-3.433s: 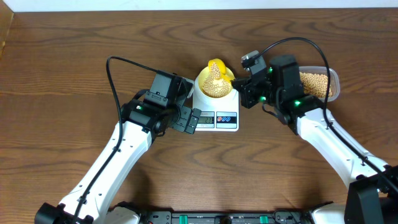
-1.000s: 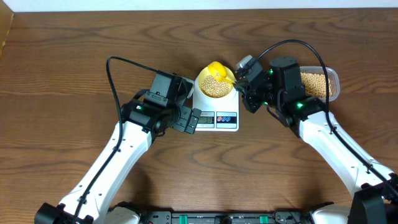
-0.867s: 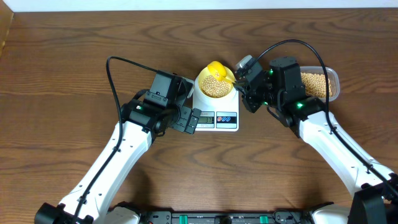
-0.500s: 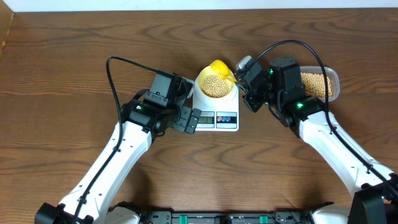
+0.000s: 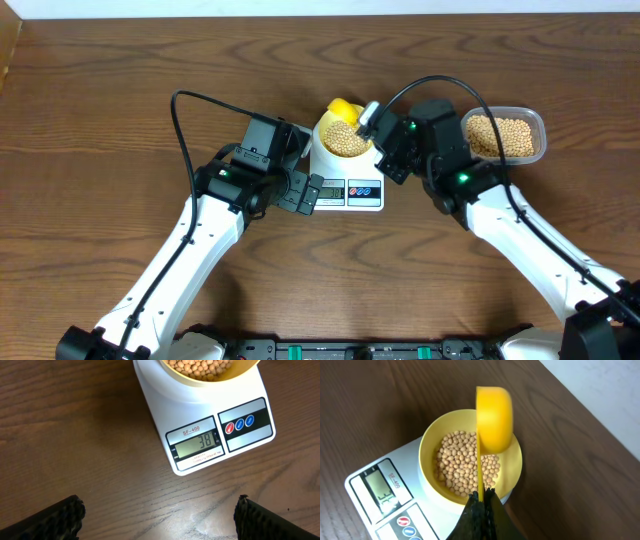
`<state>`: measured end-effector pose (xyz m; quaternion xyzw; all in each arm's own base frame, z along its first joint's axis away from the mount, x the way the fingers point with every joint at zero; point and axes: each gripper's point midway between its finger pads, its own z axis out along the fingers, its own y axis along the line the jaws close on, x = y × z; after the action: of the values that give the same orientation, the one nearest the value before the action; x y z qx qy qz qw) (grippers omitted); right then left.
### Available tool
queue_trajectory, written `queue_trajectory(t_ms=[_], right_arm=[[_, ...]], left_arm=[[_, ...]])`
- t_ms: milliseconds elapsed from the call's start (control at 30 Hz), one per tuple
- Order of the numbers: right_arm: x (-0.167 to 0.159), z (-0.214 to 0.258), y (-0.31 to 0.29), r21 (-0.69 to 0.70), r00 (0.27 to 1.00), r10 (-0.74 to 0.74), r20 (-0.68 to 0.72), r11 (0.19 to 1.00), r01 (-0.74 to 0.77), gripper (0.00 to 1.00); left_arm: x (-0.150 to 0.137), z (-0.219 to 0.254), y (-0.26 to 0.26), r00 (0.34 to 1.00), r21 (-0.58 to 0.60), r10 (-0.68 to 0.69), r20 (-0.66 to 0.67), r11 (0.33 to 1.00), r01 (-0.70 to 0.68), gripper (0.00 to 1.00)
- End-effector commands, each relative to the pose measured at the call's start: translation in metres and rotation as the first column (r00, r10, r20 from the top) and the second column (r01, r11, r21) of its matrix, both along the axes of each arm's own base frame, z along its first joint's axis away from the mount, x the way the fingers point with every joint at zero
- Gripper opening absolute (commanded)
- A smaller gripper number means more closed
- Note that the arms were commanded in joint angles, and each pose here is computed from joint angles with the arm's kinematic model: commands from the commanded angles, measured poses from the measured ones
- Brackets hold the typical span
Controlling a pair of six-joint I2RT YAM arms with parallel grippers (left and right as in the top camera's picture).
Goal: Scoop item into bowl and weigh 50g on scale
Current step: 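Move the empty scoop with the right gripper back into the tub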
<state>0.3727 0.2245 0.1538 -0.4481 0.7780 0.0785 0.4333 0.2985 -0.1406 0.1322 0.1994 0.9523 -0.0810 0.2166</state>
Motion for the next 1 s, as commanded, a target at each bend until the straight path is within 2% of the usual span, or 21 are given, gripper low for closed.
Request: queue_trajectory(t_ms=[0, 167, 300, 500, 600, 700, 800, 967], right_arm=[[0.003, 0.014, -0.003, 0.025, 0.998, -0.061, 0.020, 0.998, 0.061, 0.01], [0.005, 0.031, -0.002, 0.181, 0.982, -0.178, -0.057, 0.966, 0.186, 0.01], [0.008, 0.060, -0.008, 0.280, 0.972, -0.229, -0.044, 0.932, 0.232, 0.01], [0.018, 0.100, -0.057, 0.400, 0.925, -0.377, -0.045, 0.842, 0.363, 0.01], [0.028, 0.103, -0.101, 0.425, 0.868, -0.489, -0.090, 0.769, 0.477, 0.01], [0.034, 0.087, -0.161, 0.413, 0.752, -0.627, -0.203, 0.642, 0.646, 0.01], [0.028, 0.068, -0.206, 0.367, 0.639, -0.711, -0.293, 0.534, 0.762, 0.01], [0.005, 0.037, -0.259, 0.231, 0.467, -0.802, -0.373, 0.407, 0.884, 0.02]], left_arm=[[0.000, 0.001, 0.000, 1.000, 0.009, -0.013, 0.006, 1.000, 0.012, 0.98], [0.000, 0.001, 0.000, 1.000, 0.009, -0.013, 0.006, 1.000, 0.012, 0.98], [0.000, 0.001, 0.000, 1.000, 0.009, -0.013, 0.006, 1.000, 0.012, 0.98], [0.000, 0.001, 0.000, 1.000, 0.009, -0.013, 0.006, 1.000, 0.012, 0.98], [0.000, 0.001, 0.000, 1.000, 0.009, -0.013, 0.006, 1.000, 0.012, 0.98], [0.000, 0.001, 0.000, 1.000, 0.009, -0.013, 0.006, 1.000, 0.012, 0.98], [0.000, 0.001, 0.000, 1.000, 0.009, -0.013, 0.006, 1.000, 0.012, 0.98], [0.000, 0.001, 0.000, 1.000, 0.009, -0.013, 0.006, 1.000, 0.012, 0.98]])
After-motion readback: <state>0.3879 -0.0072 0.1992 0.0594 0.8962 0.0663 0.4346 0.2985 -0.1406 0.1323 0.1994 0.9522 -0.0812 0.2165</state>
